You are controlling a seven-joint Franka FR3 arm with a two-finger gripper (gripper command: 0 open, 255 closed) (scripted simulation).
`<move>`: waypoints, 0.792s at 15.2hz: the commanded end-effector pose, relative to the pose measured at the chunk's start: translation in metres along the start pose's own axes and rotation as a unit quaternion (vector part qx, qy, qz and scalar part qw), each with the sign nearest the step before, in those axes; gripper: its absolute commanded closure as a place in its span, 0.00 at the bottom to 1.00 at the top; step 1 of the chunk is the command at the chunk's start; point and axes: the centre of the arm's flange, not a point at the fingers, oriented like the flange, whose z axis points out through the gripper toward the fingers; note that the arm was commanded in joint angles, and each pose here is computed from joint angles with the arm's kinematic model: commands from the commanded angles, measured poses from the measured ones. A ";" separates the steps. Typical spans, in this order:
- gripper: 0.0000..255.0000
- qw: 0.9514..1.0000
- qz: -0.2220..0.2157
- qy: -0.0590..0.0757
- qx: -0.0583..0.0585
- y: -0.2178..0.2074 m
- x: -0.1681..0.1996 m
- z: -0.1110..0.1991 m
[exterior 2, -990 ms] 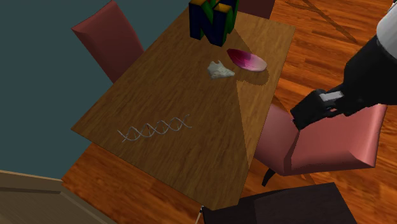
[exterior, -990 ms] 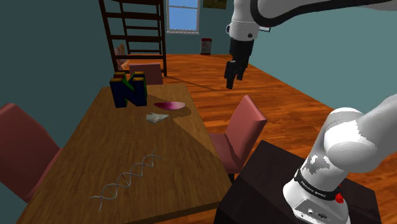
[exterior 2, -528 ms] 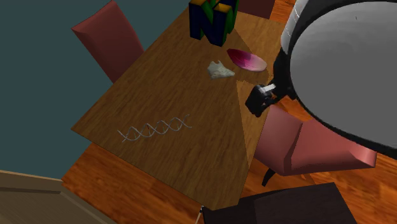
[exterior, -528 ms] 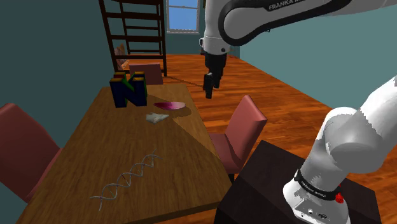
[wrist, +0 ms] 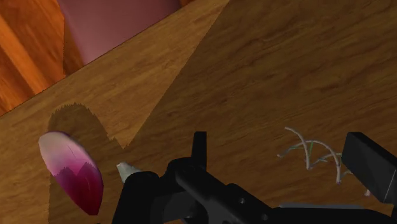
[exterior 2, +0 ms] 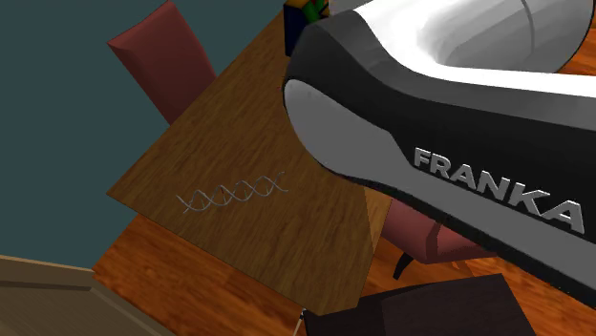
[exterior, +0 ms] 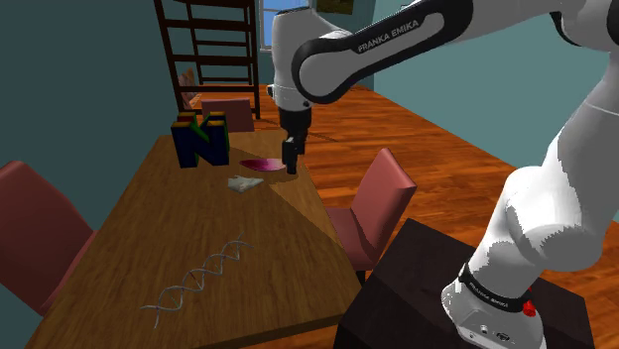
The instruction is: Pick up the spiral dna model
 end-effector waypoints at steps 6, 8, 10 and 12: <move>0.00 0.996 -0.093 -0.002 -0.005 -0.049 0.066 0.047; 0.00 0.993 -0.119 -0.002 -0.007 -0.064 0.084 0.060; 0.00 0.989 -0.145 -0.003 -0.008 -0.080 0.100 0.074; 0.00 0.985 -0.171 -0.003 -0.010 -0.097 0.116 0.087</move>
